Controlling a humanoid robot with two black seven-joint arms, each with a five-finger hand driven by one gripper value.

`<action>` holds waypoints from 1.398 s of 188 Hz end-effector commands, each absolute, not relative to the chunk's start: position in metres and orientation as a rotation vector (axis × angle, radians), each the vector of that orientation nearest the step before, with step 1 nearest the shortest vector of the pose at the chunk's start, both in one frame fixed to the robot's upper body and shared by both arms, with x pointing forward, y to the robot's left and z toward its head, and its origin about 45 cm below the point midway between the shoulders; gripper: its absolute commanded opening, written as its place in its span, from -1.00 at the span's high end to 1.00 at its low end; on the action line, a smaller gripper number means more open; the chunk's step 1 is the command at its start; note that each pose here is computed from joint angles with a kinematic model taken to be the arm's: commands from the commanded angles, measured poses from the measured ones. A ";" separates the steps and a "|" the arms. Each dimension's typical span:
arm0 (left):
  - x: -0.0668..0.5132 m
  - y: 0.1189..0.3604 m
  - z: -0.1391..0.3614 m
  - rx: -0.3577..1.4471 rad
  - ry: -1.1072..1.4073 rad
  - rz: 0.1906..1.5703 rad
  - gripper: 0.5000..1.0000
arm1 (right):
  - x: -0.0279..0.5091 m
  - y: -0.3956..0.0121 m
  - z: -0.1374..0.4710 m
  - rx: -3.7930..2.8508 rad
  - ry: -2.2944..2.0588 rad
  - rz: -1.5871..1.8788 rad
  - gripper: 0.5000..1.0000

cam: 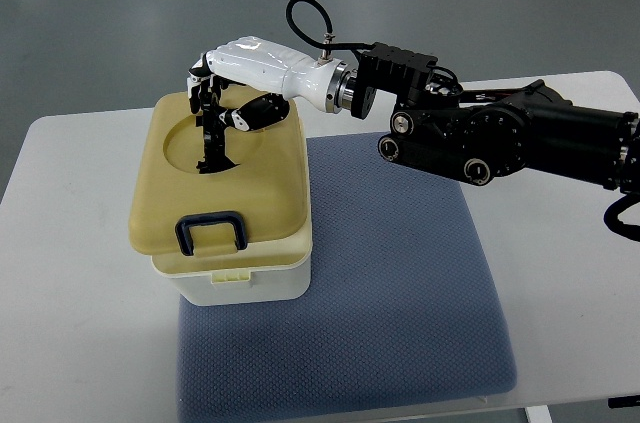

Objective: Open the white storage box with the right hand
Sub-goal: 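Lift the yellow lid off the box and carry it beside the box, then lower the yellow lid onto the mat beside the box with the right hand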

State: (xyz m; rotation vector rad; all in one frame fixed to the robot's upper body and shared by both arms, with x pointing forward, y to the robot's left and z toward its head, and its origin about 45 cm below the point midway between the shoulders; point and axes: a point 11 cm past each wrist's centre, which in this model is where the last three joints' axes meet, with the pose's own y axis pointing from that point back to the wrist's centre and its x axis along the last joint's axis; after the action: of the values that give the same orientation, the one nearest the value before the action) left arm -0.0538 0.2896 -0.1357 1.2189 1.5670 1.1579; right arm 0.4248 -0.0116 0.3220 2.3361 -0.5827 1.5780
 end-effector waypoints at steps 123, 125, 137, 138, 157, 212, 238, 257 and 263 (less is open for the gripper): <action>-0.054 0.290 -0.136 1.217 1.568 1.159 -1.00 | 0.449 -0.136 0.378 2.193 -0.710 1.590 1.00; -0.054 0.290 -0.136 1.219 1.567 1.158 -1.00 | 0.449 -0.140 0.377 2.188 -0.711 1.591 1.00; -0.054 0.290 -0.136 1.219 1.568 1.161 -1.00 | 0.450 -0.155 0.374 2.179 -0.722 1.581 1.00; -0.054 0.290 -0.136 1.220 1.567 1.160 -1.00 | 0.450 -0.159 0.373 2.175 -0.726 1.576 1.00; -0.055 0.290 -0.136 1.220 1.570 1.159 -1.00 | 0.450 -0.187 0.360 2.148 -0.747 1.531 1.00; -0.055 0.290 -0.136 1.223 1.570 1.157 -1.00 | 0.434 -0.252 0.296 2.107 -0.740 1.373 1.00; -0.055 0.291 -0.136 1.225 1.569 1.159 -1.00 | 0.429 -0.269 0.280 2.094 -0.747 1.331 1.00; -0.054 0.290 -0.136 1.223 1.570 1.157 -1.00 | 0.426 -0.267 0.271 2.108 -0.739 1.309 1.00; -0.055 0.290 -0.135 1.224 1.572 1.156 -1.00 | 0.425 -0.267 0.267 2.112 -0.737 1.300 1.00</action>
State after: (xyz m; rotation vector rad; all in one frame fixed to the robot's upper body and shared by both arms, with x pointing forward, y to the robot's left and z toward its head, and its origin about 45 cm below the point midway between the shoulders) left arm -0.0548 0.2906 -0.1355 1.2240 1.5702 1.1581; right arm 0.4284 -0.2681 0.2770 2.0994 -0.7423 1.3236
